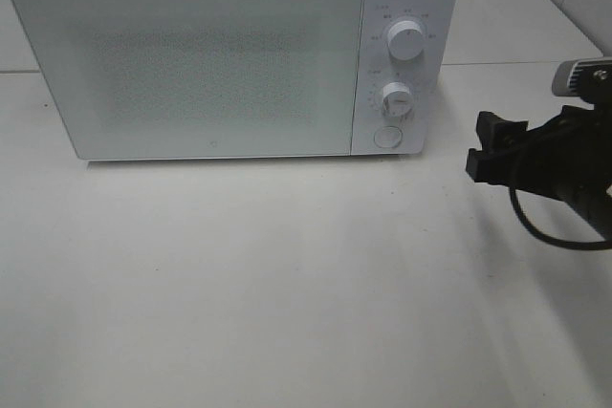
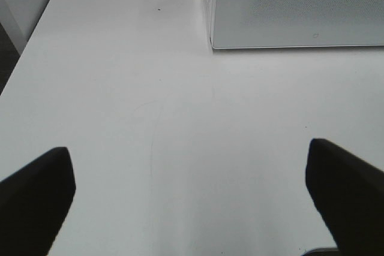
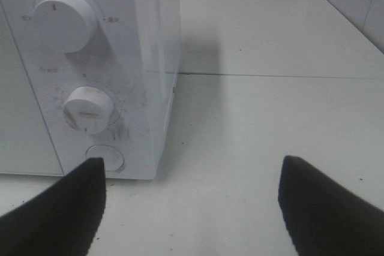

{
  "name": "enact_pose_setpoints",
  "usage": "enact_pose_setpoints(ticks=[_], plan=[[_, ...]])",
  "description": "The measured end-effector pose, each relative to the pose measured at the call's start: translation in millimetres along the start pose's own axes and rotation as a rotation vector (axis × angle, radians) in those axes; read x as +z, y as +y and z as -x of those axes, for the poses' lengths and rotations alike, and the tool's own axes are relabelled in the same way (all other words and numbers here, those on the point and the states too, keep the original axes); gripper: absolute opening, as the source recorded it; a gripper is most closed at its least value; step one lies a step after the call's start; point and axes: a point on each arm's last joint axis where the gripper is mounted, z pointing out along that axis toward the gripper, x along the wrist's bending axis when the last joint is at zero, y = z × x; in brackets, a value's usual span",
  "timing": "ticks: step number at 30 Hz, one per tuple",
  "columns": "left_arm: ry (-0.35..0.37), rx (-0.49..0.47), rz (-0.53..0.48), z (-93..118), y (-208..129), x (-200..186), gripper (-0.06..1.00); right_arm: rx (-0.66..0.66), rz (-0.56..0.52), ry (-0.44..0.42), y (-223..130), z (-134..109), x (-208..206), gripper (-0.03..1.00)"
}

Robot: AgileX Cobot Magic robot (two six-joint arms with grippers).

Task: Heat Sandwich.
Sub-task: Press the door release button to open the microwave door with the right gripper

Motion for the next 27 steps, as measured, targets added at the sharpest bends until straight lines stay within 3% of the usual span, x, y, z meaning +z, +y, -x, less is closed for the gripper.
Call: enact_pose_setpoints(ticks=[16,27], plan=[[0.000,0.000,0.000,0.0,0.0,0.0,0.99,-0.001,-0.050,0.051,-21.6,-61.5,12.1,0.77],[0.000,0.000,0.000,0.0,0.0,0.0,0.99,0.008,-0.063,0.048,-25.2,-71.9,12.0,0.77]])
